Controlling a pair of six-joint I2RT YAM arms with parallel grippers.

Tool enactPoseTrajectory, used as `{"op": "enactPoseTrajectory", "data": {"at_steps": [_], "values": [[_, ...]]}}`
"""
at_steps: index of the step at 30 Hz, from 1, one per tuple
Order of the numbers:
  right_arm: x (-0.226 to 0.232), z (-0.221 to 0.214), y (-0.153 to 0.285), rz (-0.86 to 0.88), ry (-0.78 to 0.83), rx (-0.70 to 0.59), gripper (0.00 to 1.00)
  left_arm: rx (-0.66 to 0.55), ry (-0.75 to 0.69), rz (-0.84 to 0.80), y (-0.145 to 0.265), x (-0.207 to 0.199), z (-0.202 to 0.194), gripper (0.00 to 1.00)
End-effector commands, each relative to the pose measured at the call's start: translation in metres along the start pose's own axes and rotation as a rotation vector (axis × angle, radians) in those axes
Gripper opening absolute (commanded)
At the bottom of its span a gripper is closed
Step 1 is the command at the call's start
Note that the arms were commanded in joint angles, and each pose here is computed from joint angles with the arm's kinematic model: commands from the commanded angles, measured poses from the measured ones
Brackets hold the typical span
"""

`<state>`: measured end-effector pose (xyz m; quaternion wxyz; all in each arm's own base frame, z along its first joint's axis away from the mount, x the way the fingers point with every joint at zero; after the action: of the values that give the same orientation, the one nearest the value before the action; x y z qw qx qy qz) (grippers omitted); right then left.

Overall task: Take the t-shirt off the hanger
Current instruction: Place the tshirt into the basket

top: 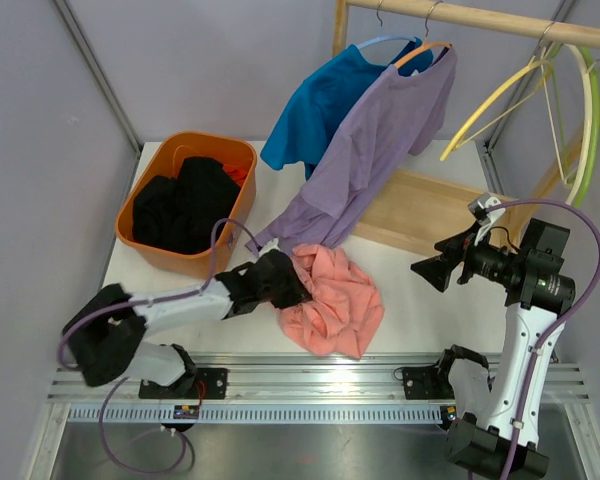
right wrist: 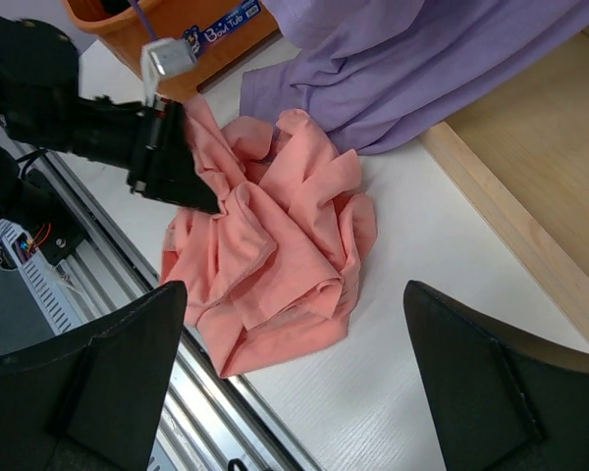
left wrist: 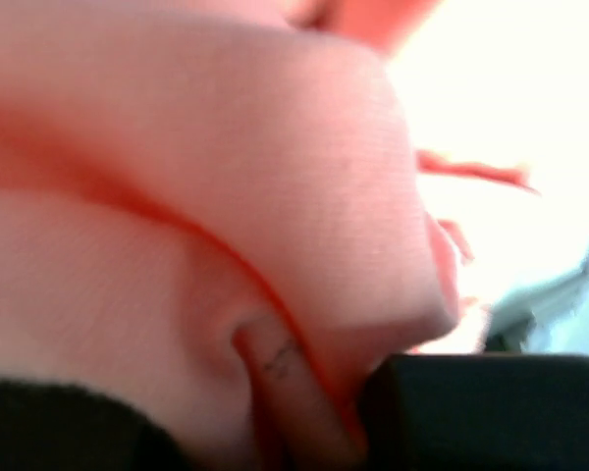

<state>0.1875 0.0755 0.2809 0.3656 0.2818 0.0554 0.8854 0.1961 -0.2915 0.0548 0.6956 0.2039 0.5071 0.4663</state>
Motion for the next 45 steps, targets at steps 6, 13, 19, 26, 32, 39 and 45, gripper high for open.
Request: {"op": "enactPoseTrajectory", "data": {"at_steps": [6, 13, 19, 26, 32, 39, 45], "values": [[0.001, 0.004, 0.001, -0.011, 0.035, -0.021, 0.99, -0.316, -0.316, -0.164, 0.133, -0.040, 0.060, 0.00], [-0.001, 0.003, -0.001, -0.011, 0.036, -0.029, 0.99, -0.650, -0.469, -0.037, 0.276, -0.034, 0.129, 0.00], [-0.003, 0.002, -0.002, -0.015, 0.039, -0.033, 0.99, -0.832, -0.580, 0.179, 0.358, -0.025, 0.179, 0.00], [-0.005, -0.001, -0.002, -0.025, 0.052, -0.041, 0.99, -0.979, -0.606, 0.343, 0.409, -0.031, 0.237, 0.00], [-0.007, -0.003, -0.003, -0.024, 0.047, -0.036, 0.99, -1.062, -0.590, 0.364, 0.424, -0.051, 0.294, 0.00], [-0.010, -0.003, -0.005, -0.017, 0.029, -0.027, 0.99, -1.299, -0.462, 0.345, 0.497, -0.067, 0.373, 0.00], [-0.011, -0.006, -0.006, -0.008, 0.012, -0.015, 0.99, -1.466, -0.272, 0.414, 0.536, -0.032, 0.407, 0.00]]}}
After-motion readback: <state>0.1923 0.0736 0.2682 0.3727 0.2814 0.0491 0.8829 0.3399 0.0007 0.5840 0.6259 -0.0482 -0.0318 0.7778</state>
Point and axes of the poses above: each gripper's point midway between its finger pads, its own y axis back along the fingers, its own x axis along the line the jaws close on, z = x × y, the point moved 1 cm from there along y, back along the fingers, and after that the axes turned 12 degrees about -y, right-handed, at the moved point
